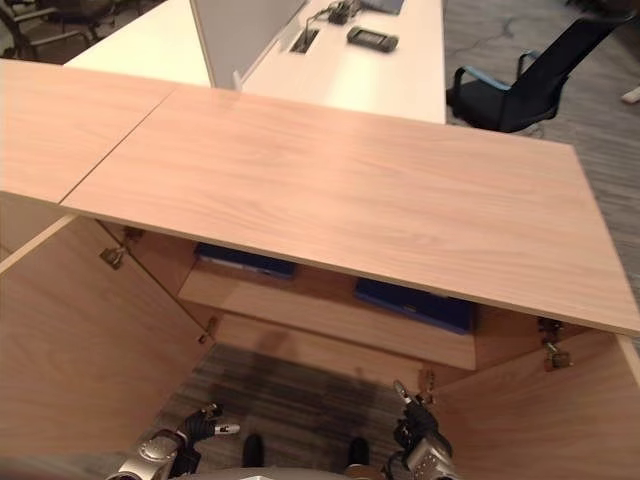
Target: Put the empty folder in the office cabinet
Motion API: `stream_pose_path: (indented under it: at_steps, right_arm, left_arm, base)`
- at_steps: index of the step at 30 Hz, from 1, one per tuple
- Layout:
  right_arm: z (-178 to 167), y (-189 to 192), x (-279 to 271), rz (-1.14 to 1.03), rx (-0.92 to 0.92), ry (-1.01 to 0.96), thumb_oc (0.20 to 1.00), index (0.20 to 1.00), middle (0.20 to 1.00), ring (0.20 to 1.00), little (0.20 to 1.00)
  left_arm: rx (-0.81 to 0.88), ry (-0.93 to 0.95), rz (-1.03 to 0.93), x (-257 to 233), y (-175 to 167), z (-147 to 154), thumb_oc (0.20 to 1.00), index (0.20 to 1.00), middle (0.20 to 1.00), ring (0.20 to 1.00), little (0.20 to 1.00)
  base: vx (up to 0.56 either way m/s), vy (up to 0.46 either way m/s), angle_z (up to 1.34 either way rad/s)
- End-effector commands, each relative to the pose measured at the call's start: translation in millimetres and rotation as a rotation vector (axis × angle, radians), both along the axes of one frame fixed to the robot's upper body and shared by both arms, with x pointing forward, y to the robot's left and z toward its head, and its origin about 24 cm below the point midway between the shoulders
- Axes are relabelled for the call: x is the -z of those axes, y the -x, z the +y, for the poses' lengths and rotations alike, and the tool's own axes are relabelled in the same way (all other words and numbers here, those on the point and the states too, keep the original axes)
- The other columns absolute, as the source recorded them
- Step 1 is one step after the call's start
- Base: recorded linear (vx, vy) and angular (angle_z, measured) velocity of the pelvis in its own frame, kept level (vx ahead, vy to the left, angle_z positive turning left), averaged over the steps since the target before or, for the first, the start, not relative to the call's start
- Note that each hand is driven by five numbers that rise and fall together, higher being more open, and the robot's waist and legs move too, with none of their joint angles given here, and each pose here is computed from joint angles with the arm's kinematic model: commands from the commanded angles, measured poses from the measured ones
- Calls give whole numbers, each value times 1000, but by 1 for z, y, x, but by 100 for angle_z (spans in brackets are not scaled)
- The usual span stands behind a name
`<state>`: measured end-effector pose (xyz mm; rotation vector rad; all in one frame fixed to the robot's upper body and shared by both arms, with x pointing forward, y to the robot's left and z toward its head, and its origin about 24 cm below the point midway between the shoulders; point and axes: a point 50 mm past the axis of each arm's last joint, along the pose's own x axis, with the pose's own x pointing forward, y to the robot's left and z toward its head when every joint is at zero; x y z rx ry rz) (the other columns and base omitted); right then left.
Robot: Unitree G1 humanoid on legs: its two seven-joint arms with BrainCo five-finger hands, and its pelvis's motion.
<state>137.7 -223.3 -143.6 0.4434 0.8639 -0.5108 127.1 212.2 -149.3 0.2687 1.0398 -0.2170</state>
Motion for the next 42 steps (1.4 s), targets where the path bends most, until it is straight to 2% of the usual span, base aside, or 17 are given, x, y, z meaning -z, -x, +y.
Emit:
stream_pose_path:
  at_steps: [1, 2, 4, 11, 18, 20, 23, 30, 42]
  right_arm:
    - [-10, -33, -19, -84, -134, 147, 200, 200, 200, 200, 200]
    - [-13, -36, -22, -76, -188, 207, 200, 200, 200, 200, 200]
    - [-28, -53, -41, -92, -421, 464, 200, 200, 200, 200, 200]
    - [-42, -73, -59, -90, -572, 654, 200, 200, 200, 200, 200]
    - [-45, -113, -84, -154, -570, 736, 200, 200, 200, 200, 200]
    - [-42, -140, -104, -211, -557, 776, 200, 200, 200, 200, 200]
    - [-41, -154, -115, -234, -545, 792, 200, 200, 200, 200, 200]
    - [-47, -163, -122, -214, -514, 816, 200, 200, 200, 200, 200]
    - [-63, -173, -142, -227, -459, 904, 200, 200, 200, 200, 200]
  left_arm:
    - [12, -36, -30, -3, -11, 3, 1000, 1000, 1000, 1000, 1000]
    - [10, -41, -26, -2, -9, 3, 1000, 1000, 1000, 1000, 1000]
    - [33, -66, -14, -1, -3, 8, 1000, 1000, 1000, 1000, 1000]
    - [60, -62, -8, 0, 0, 6, 1000, 1000, 1000, 1000, 1000]
    - [41, -52, -108, -13, -31, 5, 1000, 1000, 1000, 1000, 1000]
    - [62, -58, -176, -22, -54, 1, 1000, 1000, 1000, 1000, 1000]
    - [74, -57, -226, -30, -69, -3, 1000, 1000, 1000, 1000, 1000]
    - [-36, 2, -300, -40, -87, -5, 1000, 1000, 1000, 1000, 1000]
    - [-36, 63, -415, -59, -113, -18, 1000, 1000, 1000, 1000, 1000]
  base:
    - [17, -1, -17]
    - [34, -9, -7]
    - [42, -19, -2]
    - [1, -7, 0]
    - [-128, -28, 6]
    - [-227, -40, 14]
    - [-111, -21, 14]
    - [-65, -20, 12]
    - [-21, -15, 8]
